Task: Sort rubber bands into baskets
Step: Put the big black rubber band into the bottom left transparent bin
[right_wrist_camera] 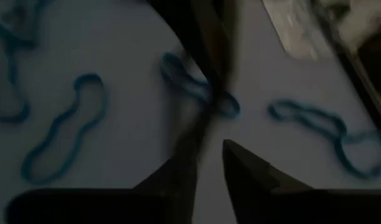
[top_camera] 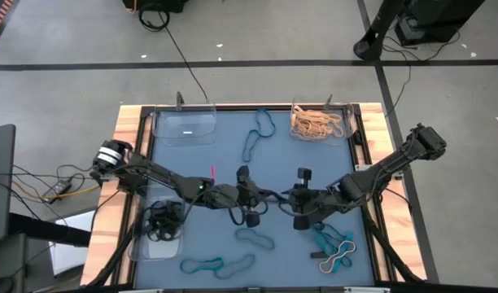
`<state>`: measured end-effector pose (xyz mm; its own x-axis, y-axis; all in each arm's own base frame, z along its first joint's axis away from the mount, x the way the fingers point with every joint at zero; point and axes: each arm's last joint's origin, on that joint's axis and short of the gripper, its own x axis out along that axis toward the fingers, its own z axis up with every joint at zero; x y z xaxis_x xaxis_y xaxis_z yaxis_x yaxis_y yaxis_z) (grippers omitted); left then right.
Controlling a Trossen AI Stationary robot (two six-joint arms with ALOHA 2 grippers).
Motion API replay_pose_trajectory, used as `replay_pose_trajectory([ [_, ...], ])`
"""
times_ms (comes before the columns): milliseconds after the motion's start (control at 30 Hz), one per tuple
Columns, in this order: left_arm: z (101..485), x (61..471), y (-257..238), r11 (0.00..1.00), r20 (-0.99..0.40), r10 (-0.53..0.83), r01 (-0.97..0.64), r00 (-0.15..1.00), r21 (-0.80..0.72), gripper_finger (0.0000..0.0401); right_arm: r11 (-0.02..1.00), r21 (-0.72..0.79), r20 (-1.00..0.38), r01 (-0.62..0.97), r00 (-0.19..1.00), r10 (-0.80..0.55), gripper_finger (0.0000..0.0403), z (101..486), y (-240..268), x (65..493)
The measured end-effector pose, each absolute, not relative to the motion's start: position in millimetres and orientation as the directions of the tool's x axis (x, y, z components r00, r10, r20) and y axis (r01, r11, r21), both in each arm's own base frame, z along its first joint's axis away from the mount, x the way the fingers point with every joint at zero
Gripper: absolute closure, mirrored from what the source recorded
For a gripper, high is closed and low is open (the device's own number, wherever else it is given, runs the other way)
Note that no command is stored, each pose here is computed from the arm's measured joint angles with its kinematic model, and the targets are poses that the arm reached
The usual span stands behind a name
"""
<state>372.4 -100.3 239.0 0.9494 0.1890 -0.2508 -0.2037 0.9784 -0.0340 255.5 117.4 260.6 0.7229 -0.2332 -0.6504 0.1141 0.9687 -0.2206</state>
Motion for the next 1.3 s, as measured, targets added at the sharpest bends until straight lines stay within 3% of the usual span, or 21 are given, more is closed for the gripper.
replay_pose_trajectory([
  [300,264.0,300.3,-122.5,0.955,-0.542,0.199,-0.286,0.816,-0.081,0.0393,0.969,-0.065,-0.767,0.236,0.609,-0.200,0.0240,249.8,129.7,233.0],
  [667,293.1,200.3,-139.7,0.901,-0.745,0.080,-0.368,0.662,-0.230,0.0392,0.963,0.066,-0.737,0.261,0.664,-0.129,0.0250,250.2,176.6,197.0],
  [833,286.2,167.3,-141.0,0.875,-0.846,0.136,-0.463,0.516,-0.141,0.0392,0.963,0.090,-0.731,0.255,0.673,-0.110,0.0254,250.3,184.5,189.4],
  [1100,280.0,129.6,-126.6,0.777,-0.951,0.261,-0.620,0.163,0.107,0.0391,0.959,0.061,-0.745,0.278,0.652,-0.142,0.0254,248.7,179.8,189.1],
  [1300,279.5,126.1,-128.1,0.746,-0.972,0.214,-0.658,0.092,0.102,0.0391,0.959,0.048,-0.767,0.280,0.625,-0.144,0.0254,247.2,177.8,187.4],
])
